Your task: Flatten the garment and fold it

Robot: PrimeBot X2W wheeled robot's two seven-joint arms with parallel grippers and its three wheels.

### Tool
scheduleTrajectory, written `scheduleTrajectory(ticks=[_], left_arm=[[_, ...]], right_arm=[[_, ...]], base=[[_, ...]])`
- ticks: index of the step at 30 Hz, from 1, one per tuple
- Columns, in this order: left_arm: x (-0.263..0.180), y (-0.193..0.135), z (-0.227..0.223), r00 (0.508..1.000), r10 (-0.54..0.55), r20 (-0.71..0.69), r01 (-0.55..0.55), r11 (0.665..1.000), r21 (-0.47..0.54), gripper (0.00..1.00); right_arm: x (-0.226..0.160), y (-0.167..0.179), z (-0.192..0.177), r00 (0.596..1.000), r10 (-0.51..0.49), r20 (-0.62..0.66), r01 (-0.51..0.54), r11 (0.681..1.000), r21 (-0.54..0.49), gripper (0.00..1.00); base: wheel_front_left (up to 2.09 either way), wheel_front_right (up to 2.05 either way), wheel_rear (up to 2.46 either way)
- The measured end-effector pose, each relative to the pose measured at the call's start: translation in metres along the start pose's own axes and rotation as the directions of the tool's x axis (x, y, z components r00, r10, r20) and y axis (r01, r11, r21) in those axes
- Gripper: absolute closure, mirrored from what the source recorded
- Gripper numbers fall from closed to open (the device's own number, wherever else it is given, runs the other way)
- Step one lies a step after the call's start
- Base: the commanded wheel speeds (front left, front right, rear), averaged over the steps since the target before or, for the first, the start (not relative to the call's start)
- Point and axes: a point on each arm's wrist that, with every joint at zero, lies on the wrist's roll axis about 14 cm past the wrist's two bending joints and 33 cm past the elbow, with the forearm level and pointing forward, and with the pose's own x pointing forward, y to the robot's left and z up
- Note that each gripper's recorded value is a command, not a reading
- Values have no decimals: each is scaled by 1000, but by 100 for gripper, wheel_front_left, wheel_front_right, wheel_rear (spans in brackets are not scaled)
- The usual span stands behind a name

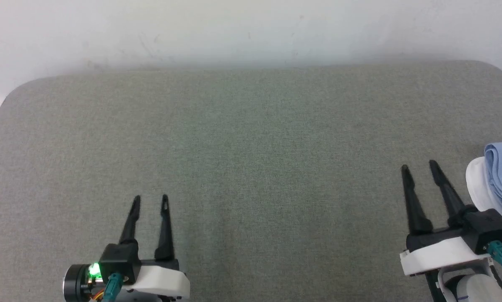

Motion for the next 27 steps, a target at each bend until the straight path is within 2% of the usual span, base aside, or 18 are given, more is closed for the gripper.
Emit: scheduleTrajectory(ticks=[27], left_arm=[[0,3,-2,1000,1,-31,-1,1000,2,100]], right_arm=[[-1,0,-2,999,1,-32,-1,1000,-2,100]], base=[[0,0,0]])
